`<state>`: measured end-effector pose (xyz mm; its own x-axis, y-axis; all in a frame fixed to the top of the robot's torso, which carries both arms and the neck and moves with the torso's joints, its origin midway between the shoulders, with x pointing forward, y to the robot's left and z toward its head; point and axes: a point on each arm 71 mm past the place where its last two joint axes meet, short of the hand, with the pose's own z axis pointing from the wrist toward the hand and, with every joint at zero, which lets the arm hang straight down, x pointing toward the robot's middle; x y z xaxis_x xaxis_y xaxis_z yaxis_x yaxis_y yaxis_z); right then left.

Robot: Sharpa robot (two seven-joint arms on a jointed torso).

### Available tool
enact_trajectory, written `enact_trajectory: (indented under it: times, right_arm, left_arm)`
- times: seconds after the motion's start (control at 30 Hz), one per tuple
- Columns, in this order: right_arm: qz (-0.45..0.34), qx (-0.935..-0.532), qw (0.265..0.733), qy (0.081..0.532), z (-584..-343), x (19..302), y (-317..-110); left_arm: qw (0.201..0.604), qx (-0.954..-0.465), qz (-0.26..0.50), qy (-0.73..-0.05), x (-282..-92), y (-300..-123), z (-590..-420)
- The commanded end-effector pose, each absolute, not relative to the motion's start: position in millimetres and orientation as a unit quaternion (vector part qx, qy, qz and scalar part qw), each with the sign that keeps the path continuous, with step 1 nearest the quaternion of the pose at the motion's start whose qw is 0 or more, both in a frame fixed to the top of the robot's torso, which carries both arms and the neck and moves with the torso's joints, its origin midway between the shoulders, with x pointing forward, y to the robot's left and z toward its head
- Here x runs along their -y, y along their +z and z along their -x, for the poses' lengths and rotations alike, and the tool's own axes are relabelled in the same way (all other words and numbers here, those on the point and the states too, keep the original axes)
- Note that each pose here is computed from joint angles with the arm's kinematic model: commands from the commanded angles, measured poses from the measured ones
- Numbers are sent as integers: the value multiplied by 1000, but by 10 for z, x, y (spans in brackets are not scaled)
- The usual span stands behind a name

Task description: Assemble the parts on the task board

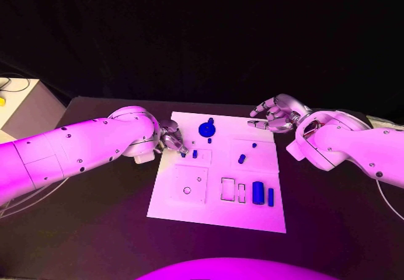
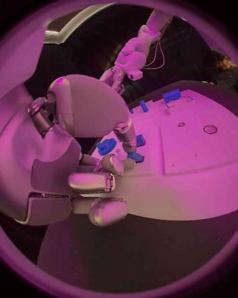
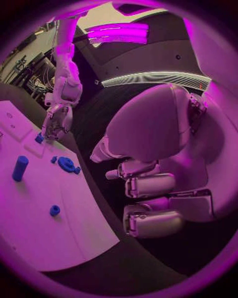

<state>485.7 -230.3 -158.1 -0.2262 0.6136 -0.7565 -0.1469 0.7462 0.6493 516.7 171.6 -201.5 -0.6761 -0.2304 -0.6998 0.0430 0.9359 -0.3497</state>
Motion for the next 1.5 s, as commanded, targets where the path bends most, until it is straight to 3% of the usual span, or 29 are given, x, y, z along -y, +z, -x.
enact_trajectory:
  times: [0.03, 1.5]
  right_arm:
    - [-155, -716, 600, 321, -4850, 2291, -1579]
    - [-154, -716, 600, 321, -4853, 2303, -1579]
  left_arm:
    - [369, -915, 40, -161, -1691, -2186, -5078]
    - [371, -916, 28, -147, -1763, -2192, -5069]
